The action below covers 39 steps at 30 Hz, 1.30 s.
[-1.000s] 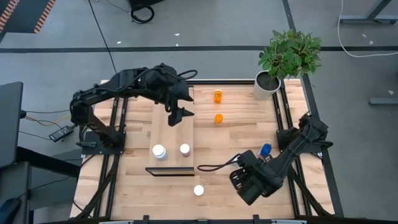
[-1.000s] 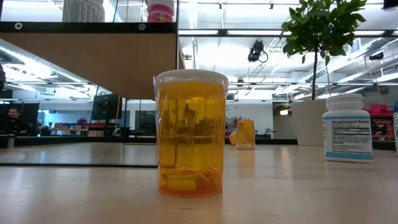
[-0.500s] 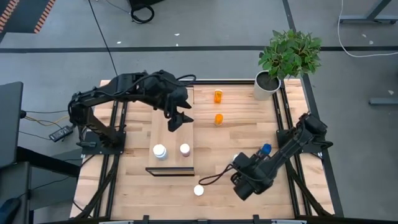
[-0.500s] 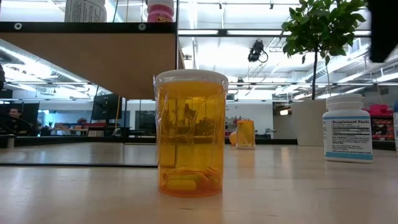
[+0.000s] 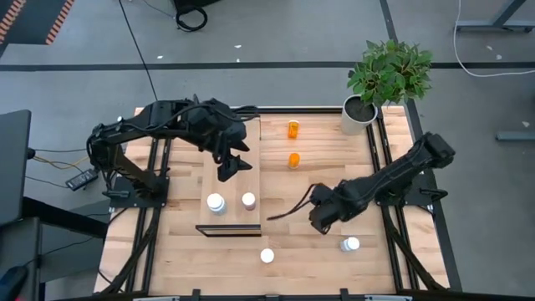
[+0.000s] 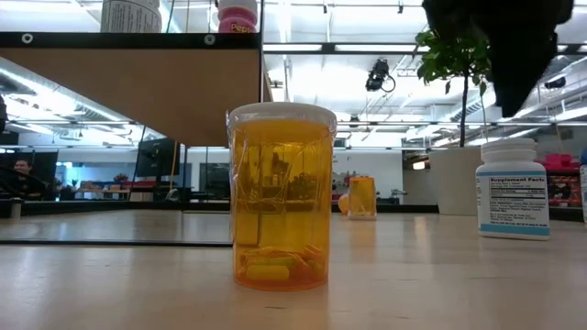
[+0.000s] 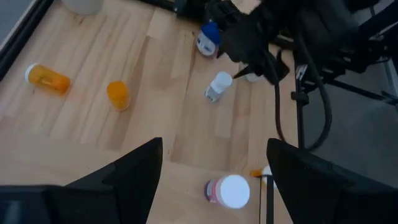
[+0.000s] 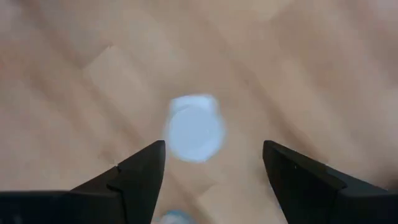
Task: Pick and place medicine bottles onto shelf by color
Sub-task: Put the top white pill bottle on the shelf
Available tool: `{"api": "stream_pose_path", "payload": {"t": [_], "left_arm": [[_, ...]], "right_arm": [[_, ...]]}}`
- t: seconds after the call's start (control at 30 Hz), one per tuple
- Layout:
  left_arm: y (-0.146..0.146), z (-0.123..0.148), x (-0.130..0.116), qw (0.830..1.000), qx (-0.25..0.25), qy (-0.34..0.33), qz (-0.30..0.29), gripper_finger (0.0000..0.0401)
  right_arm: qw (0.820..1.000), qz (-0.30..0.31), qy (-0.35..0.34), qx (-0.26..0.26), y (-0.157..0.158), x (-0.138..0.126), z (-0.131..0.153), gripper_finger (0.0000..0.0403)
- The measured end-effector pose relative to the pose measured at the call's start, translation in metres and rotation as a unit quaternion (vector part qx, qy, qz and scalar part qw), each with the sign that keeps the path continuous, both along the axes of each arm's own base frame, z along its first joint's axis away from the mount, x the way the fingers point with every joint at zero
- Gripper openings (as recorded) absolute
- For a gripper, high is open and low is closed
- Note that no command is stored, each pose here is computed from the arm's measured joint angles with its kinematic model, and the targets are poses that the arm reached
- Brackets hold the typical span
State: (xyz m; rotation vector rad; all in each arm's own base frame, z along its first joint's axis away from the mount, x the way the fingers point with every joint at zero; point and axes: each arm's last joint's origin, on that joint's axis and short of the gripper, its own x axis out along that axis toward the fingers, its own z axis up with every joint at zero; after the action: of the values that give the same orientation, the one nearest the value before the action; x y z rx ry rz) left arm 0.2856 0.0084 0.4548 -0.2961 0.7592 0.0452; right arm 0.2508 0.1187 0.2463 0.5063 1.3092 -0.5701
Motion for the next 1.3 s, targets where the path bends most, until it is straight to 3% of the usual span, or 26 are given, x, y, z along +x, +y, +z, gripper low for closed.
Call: {"api": "stream_pose_path", "payload": {"t": [0.07, 0.17, 0.5, 0.83, 1.2, 1.3], "left_arm": [[0.0, -0.001, -0.001, 1.0, -0.002, 0.007, -0.001, 0.0293], [0.0, -0.001, -0.001, 1.0, -0.002, 0.009, -0.001, 0.0293], [0.0, -0.001, -0.001, 1.0, 0.0, 0.007, -0.003, 0.0293], [0.0, -0.001, -0.001, 1.0, 0.001, 0.006, -0.004, 0.0293], [0.0, -0.001, -0.001, 1.0, 0.005, 0.006, -0.008, 0.0293], [0.0, -0.001, -0.001, 1.0, 0.005, 0.006, -0.008, 0.0293]], "right_arm": [[0.999, -0.006, -0.02, 0.038, -0.005, -0.005, -0.003, 0.0278], [0.998, -0.012, -0.026, 0.051, -0.01, -0.01, -0.003, 0.0278], [0.999, 0.017, -0.003, 0.034, -0.005, 0.002, -0.02, 0.0277], [1.0, 0.005, 0.02, 0.017, -0.007, 0.012, -0.038, 0.0275], [1.0, 0.008, 0.02, 0.022, -0.008, 0.013, -0.038, 0.0186], [0.999, 0.01, 0.023, 0.027, -0.007, 0.013, -0.038, 0.0179]]}}
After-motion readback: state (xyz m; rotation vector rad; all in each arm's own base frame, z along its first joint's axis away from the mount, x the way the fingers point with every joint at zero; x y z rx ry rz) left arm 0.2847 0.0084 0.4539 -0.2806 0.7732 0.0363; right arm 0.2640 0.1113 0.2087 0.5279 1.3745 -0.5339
